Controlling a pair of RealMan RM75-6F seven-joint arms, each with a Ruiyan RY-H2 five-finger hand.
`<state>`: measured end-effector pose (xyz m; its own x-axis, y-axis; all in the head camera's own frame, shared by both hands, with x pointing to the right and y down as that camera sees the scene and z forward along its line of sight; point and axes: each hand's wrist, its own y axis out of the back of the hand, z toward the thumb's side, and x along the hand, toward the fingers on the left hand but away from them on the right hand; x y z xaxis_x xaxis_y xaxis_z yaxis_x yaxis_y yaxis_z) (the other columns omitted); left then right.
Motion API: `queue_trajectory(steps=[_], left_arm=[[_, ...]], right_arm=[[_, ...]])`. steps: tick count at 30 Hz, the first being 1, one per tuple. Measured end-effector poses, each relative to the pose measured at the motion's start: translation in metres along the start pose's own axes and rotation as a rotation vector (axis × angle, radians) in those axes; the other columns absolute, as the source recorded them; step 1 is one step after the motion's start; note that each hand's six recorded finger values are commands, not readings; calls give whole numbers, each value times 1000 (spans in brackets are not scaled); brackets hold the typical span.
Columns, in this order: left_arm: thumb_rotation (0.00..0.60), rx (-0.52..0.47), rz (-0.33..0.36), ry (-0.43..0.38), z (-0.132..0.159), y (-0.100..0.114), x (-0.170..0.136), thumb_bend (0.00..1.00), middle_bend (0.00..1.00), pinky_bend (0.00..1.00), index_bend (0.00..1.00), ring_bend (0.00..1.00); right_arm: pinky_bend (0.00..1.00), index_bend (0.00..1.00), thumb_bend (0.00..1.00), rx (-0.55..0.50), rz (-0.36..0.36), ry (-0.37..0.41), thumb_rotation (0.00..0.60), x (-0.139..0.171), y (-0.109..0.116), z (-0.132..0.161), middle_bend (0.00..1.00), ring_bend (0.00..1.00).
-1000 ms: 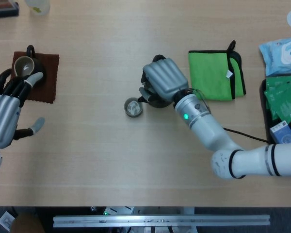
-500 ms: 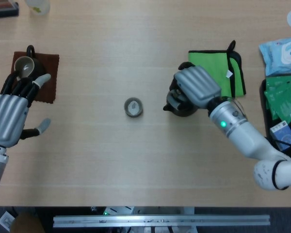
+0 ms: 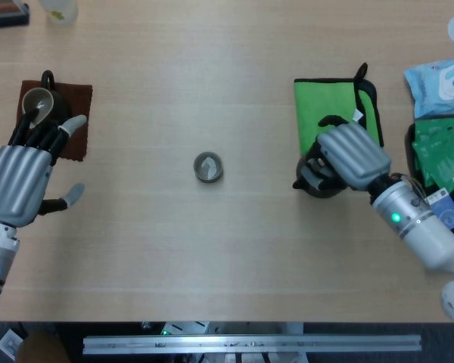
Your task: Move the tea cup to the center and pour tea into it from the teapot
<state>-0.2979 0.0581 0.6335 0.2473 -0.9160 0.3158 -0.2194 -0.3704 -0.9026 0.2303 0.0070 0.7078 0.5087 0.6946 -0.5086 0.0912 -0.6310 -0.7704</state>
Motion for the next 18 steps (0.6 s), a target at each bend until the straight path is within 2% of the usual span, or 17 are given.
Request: queue_trajectory(steps=[9, 18], left_arm=[[600, 0, -6, 11, -4, -2, -1, 246, 199, 70, 104, 174], [600, -2, -23, 20, -5, -7, 0, 246, 199, 70, 104, 174]], right_arm=[[202, 958, 388, 4, -10, -44, 600, 20, -16, -31, 913, 842], [192, 950, 388, -3, 10, -75, 600, 21, -36, -47, 907, 824]])
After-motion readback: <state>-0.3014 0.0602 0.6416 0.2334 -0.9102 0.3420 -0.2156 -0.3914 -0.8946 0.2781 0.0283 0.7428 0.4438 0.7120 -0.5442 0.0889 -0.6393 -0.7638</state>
